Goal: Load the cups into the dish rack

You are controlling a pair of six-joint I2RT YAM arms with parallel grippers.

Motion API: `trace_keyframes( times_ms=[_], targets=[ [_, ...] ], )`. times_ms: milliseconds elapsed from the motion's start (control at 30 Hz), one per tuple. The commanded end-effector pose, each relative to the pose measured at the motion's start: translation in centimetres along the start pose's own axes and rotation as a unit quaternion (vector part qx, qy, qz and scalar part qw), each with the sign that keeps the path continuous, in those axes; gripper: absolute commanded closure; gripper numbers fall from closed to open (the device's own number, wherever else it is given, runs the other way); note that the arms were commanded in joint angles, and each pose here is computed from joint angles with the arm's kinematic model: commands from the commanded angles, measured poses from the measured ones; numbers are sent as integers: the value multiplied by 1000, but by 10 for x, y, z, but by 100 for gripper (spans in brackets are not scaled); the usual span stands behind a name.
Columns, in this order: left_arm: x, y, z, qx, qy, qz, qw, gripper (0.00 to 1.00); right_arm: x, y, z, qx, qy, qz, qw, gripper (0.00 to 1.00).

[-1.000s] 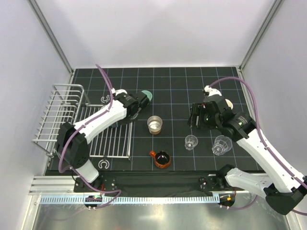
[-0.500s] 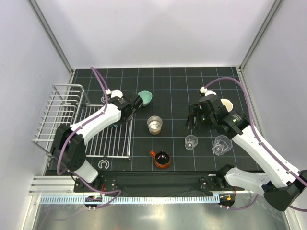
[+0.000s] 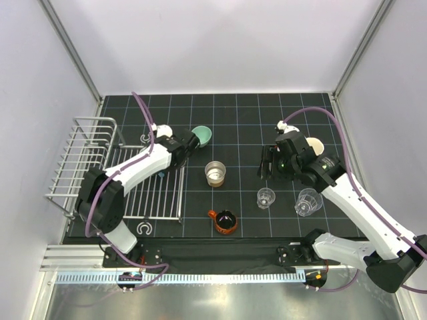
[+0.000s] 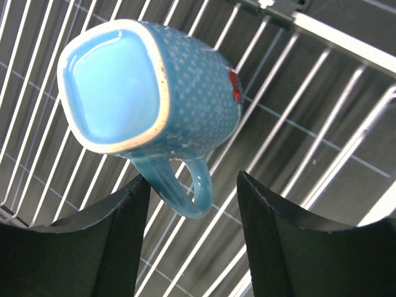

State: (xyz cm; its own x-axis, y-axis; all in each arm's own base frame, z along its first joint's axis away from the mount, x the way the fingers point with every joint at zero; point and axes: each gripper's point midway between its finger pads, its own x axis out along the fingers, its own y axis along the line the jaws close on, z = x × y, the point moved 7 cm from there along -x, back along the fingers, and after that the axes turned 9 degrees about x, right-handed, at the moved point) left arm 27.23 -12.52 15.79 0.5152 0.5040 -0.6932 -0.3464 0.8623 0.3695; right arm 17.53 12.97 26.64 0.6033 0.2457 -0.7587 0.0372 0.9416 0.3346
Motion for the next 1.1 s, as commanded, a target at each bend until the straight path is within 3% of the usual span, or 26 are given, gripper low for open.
trace_keyframes(
  times_ms=[0, 167, 533, 767, 1067],
  targets=[
    [10, 5, 3, -16, -17, 19, 1000, 44, -5, 0, 1, 6, -13, 9, 1000, 28],
    [13, 7, 6, -27, -15, 12, 999, 49, -4, -1, -1, 8, -10, 9, 1000, 28],
    [17, 9, 7, -27, -16, 19, 999, 74, -4, 1, 2, 3, -11, 13, 1000, 28],
    [17, 12, 6, -29, -16, 29, 999, 100, -1, 2, 1, 3, -7, 13, 1000, 28],
    [2, 29, 14, -67, -31, 45, 996, 100, -1, 2, 0, 1, -6, 16, 1000, 28]
  ],
)
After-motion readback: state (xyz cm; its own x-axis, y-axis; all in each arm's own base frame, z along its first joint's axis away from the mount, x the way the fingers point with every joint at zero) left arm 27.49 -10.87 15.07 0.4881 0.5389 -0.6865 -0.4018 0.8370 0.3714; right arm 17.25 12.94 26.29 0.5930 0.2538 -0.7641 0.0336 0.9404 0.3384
